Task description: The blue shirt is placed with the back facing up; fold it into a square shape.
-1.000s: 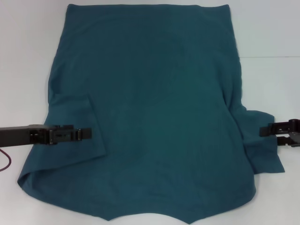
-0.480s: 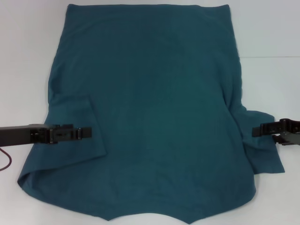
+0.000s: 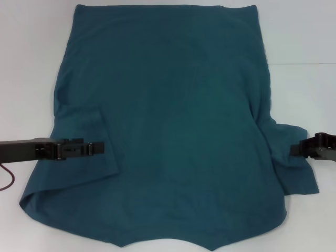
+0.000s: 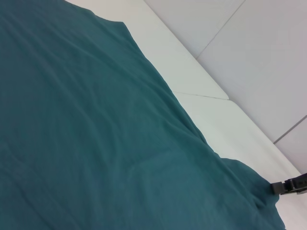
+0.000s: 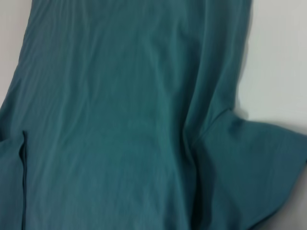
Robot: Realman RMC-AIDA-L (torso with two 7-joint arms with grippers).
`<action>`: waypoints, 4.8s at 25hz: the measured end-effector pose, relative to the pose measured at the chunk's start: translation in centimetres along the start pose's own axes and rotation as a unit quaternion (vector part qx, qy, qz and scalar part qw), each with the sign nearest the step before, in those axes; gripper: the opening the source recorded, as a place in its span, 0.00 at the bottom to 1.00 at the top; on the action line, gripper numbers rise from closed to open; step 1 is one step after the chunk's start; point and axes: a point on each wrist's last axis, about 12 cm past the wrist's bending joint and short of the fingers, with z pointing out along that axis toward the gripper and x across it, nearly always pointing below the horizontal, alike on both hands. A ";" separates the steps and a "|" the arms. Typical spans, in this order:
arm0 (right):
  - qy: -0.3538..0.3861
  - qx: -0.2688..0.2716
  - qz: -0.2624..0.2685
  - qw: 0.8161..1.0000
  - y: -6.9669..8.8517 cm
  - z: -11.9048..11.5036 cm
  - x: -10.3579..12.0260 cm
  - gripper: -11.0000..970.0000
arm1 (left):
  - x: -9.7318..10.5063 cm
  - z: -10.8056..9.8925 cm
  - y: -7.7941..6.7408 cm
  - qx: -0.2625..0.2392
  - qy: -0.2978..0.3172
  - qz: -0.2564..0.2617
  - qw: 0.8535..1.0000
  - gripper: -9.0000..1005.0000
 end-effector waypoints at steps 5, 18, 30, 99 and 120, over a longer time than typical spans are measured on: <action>-0.002 -0.002 -0.006 1.000 0.0 -0.1 -0.1 0.19 | 0.0 0.0 0.0 0.000 -0.001 0.000 1.000 0.91; -0.024 0.020 -0.008 0.999 -1.2 -2.1 -0.6 0.01 | 0.1 -0.2 0.1 -0.003 -0.001 -0.001 1.000 0.91; -0.056 0.019 0.002 0.998 -1.5 -6.1 -2.8 0.01 | -0.1 -0.3 0.1 -0.005 -0.002 0.001 1.000 0.91; 0.049 -0.032 -0.104 0.993 10.8 3.4 -6.0 0.53 | -0.4 -0.7 1.1 -0.036 -0.046 -0.027 0.998 0.91; 0.029 -0.096 -0.098 0.990 7.5 -1.0 -5.0 0.84 | 7.0 -7.9 3.0 -0.065 -0.046 -0.355 0.932 0.91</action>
